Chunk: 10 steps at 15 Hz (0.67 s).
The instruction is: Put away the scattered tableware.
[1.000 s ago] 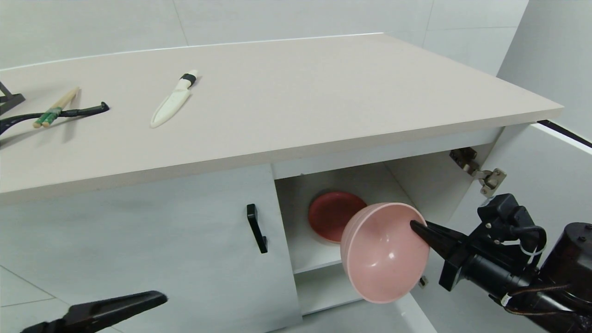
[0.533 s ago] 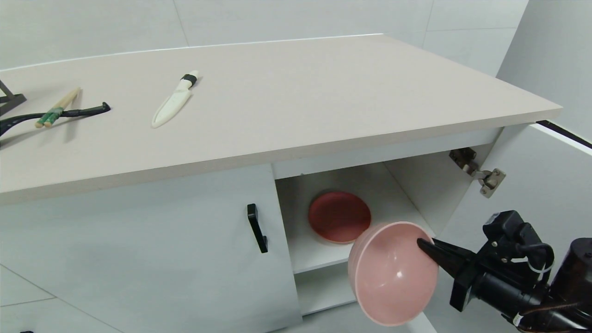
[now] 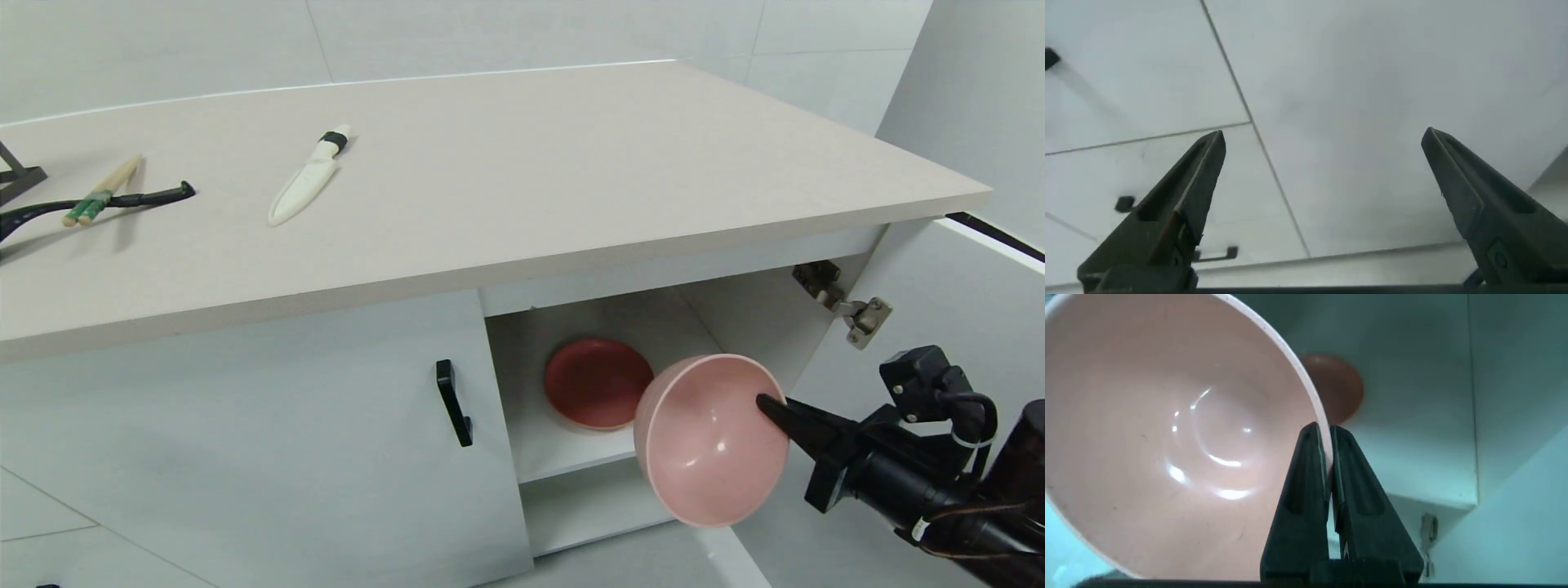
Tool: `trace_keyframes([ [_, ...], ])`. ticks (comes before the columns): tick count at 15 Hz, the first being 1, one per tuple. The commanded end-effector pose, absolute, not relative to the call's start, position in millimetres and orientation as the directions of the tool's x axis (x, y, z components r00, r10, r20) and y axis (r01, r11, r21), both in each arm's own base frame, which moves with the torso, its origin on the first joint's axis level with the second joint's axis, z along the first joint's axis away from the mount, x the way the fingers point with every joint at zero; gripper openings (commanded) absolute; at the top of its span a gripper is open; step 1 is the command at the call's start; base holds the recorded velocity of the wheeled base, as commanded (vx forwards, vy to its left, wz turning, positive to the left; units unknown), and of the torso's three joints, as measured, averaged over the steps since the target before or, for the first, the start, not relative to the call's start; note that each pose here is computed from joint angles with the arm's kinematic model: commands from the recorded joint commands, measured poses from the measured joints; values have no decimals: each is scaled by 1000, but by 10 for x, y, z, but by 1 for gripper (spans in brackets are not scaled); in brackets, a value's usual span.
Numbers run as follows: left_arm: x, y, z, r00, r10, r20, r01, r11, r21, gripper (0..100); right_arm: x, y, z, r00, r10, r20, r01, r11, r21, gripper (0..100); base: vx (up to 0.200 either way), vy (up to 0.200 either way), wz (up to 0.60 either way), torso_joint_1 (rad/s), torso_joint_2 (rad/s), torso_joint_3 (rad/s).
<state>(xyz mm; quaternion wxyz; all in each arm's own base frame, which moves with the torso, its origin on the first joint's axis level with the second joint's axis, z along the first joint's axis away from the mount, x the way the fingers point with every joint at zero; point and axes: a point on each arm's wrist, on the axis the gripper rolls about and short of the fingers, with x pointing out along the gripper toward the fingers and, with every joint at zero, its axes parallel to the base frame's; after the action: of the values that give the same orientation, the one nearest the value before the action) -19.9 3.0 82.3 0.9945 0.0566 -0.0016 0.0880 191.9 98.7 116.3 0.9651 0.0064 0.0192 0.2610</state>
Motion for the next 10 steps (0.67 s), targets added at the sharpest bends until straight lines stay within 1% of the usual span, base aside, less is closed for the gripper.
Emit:
trace_keyframes([
  [1,-202,16,811,994,110,12,-111,987,112,100,2026,1039,1110,863,503,-49,-502,864,24,0,0,0,0,0,0,0],
  [2,-203,0,809,999,40,14,-41,993,108,100,2116,1076,1066,864,500,-60,-498,866,46,0,0,0,0,0,0,0],
  [3,-204,-6,809,1000,11,15,-13,993,121,100,2211,1120,1006,864,498,-75,-493,866,79,0,0,0,0,0,0,0],
  [5,-208,-7,808,1000,5,20,-7,990,139,100,2409,1172,829,867,483,-122,-475,875,88,0,0,0,0,0,0,0],
  [7,-229,-4,802,999,-5,46,-2,991,135,100,2547,1196,759,873,471,-127,-463,882,88,0,0,0,0,0,0,0],
  [9,-229,-6,802,999,-12,46,6,991,137,100,2696,1224,788,883,462,-87,-455,886,85,0,0,0,0,0,0,0],
  [10,-229,-7,802,999,-18,46,12,991,136,100,2772,1260,857,884,466,-44,-461,883,84,0,0,0,0,0,0,0],
])
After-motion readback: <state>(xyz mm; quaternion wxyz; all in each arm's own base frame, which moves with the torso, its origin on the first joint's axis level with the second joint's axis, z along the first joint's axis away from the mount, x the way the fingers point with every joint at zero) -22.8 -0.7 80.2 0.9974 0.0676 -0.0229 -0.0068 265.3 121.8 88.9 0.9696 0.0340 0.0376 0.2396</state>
